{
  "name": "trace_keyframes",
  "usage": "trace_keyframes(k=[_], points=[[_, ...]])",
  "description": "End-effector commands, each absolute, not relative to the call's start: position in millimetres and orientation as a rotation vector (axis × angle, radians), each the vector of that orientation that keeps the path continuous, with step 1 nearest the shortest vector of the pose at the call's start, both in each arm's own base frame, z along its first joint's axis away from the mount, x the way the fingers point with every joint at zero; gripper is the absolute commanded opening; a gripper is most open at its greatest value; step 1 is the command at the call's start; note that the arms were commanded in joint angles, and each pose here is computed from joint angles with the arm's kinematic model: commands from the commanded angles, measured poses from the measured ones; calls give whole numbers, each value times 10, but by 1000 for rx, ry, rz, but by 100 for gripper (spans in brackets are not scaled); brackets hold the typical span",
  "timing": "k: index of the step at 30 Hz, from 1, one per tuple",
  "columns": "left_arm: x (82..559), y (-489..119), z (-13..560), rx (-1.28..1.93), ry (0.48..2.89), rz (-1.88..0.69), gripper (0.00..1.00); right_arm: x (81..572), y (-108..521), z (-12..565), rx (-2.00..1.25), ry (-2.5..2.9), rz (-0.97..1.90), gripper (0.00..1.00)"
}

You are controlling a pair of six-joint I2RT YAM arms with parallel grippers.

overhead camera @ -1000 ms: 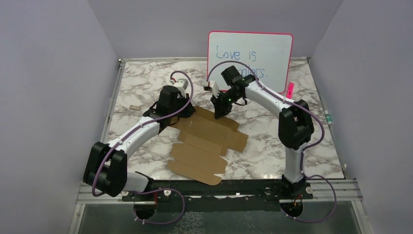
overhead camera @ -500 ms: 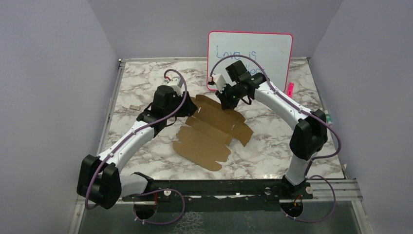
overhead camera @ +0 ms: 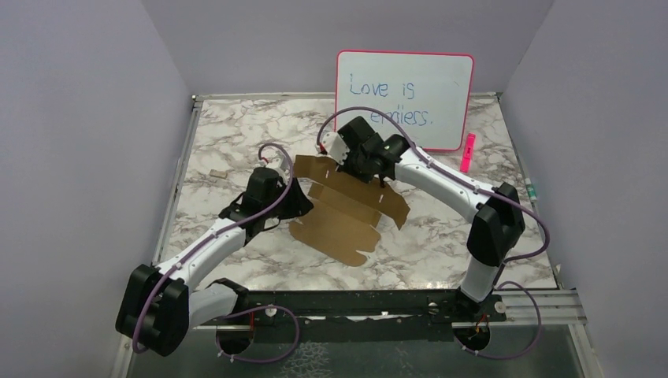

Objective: Fold the paper box

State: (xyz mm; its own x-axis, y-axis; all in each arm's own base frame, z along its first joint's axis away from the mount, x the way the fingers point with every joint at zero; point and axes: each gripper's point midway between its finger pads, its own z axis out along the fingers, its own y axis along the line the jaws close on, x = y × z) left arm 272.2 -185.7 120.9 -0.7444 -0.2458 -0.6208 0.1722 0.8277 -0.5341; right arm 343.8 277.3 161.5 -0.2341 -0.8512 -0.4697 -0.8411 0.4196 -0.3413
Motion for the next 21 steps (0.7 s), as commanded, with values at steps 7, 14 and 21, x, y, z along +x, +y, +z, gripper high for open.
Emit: trace_keyframes(k=[7, 14, 21], points=[[2435, -1987, 656, -157, 2333, -873, 43, 3386, 2821, 1645, -1426, 1926, -313, 1], [2390, -2007, 376, -203, 2360, -859, 40, 3217, 2904, 1597, -1453, 1796, -413, 1], [2358, -2007, 123, -233, 2406, -807, 33, 3020, 2955, 1542, -1469, 1675, -461, 1]])
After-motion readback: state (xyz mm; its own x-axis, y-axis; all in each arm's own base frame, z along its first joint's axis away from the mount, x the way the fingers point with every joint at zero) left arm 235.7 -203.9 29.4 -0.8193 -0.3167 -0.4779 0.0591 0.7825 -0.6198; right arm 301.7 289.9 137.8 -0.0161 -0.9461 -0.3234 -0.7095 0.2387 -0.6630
